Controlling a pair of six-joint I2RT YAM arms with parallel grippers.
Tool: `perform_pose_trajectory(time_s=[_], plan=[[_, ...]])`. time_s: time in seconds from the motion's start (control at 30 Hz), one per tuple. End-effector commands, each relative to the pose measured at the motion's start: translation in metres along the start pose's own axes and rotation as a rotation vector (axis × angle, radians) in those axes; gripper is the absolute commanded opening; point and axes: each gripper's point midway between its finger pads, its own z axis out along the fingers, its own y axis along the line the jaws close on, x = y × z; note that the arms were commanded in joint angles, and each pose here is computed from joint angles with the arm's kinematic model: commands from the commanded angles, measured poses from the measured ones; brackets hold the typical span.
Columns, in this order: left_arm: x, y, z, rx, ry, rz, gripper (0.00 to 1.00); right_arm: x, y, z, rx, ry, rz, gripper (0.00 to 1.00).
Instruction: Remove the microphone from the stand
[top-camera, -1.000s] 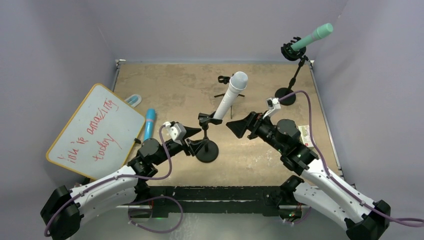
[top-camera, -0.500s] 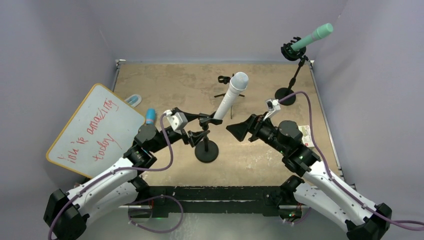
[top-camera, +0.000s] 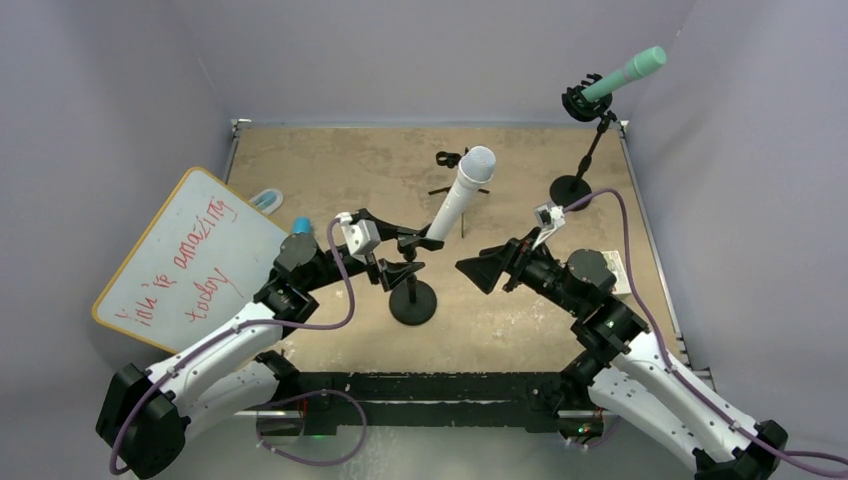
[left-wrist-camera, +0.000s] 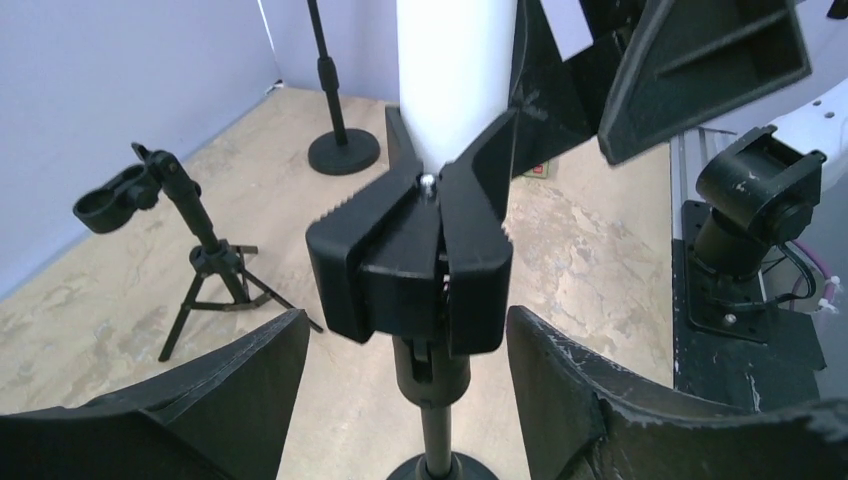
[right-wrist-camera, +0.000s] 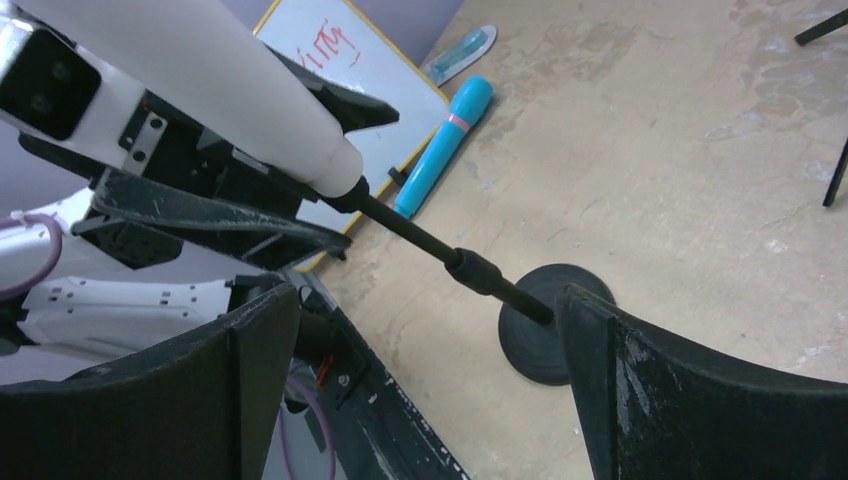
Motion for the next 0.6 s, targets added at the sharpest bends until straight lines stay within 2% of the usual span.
perform_pose_trajectory(time_s=[0.0, 0.13, 0.23, 0.33, 0.43, 0.57], plan=[[-0.037, 0.004, 0.006, 0.005, -0.089, 0.078, 0.68, -0.004, 0.028, 0.000, -0.136, 0.030, -0.070, 0.99], [-0.041, 0.005, 0.007, 0.010, -0.096, 0.074, 0.60, -0.006, 0.042, -0.001, -0.205, 0.042, -0.091, 0.99], [-0.035, 0.003, 0.009, 0.031, -0.067, 0.062, 0.40, -0.014, 0.049, 0.001, -0.223, 0.030, -0.096, 0.99], [-0.024, -0.001, 0.011, 0.054, -0.027, 0.035, 0.24, -0.020, 0.058, 0.005, -0.250, 0.027, -0.099, 0.99], [-0.016, -0.002, 0.010, 0.055, -0.012, 0.006, 0.12, -0.026, 0.060, 0.010, -0.238, 0.027, -0.109, 0.99], [-0.015, 0.005, 0.008, -0.011, -0.036, -0.047, 0.02, -0.038, 0.054, 0.019, -0.161, 0.005, -0.123, 0.99]])
